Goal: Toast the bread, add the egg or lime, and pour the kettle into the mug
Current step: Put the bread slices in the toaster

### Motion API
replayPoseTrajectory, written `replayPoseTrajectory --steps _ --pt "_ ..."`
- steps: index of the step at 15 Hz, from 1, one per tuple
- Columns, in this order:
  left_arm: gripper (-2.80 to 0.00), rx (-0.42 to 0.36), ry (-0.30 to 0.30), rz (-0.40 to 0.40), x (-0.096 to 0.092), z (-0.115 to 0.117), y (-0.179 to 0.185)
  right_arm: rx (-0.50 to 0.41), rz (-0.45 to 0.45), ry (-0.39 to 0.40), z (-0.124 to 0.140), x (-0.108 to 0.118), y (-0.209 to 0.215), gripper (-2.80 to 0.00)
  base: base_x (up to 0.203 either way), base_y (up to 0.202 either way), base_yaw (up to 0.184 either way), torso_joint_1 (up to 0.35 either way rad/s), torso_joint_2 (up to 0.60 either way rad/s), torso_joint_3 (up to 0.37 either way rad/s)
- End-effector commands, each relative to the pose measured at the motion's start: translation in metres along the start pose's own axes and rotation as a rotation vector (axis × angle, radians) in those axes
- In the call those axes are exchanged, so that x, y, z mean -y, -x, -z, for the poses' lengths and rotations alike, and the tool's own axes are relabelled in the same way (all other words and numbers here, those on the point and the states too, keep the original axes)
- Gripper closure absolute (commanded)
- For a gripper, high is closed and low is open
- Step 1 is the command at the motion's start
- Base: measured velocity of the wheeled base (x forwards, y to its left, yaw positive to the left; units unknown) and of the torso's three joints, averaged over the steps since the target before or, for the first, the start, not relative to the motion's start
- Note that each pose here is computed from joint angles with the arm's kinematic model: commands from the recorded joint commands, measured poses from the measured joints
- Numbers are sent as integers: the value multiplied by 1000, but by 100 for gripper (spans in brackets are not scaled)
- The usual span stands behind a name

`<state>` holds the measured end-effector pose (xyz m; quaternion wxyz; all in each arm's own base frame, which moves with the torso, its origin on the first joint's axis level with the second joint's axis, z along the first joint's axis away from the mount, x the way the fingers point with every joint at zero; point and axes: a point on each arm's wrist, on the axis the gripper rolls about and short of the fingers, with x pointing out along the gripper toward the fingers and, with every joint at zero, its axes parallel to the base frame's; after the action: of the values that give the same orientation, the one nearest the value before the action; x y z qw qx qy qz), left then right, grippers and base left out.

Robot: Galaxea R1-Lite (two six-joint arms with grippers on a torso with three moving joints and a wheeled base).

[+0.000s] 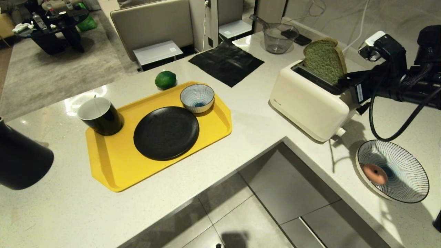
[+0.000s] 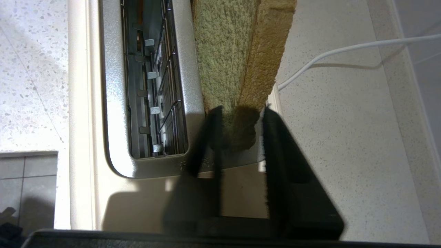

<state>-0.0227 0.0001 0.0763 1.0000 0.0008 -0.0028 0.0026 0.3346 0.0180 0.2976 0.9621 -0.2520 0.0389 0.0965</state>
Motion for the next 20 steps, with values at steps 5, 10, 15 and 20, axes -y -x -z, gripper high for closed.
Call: replayPoseTrajectory --steps 5,10,15,20 --pt "0 1 2 -1 0 0 0 18 9 5 -6 3 8 -280 0 0 0 0 0 0" --pt "0 1 2 -1 0 0 0 35 -2 0 -9 3 15 -280 0 0 0 0 0 0" --pt "0 1 2 -1 0 0 0 66 -69 -12 -18 3 35 -280 0 0 0 0 0 0" --pt "0 1 0 0 0 0 0 138 -109 -75 -39 4 31 -280 0 0 0 0 0 0"
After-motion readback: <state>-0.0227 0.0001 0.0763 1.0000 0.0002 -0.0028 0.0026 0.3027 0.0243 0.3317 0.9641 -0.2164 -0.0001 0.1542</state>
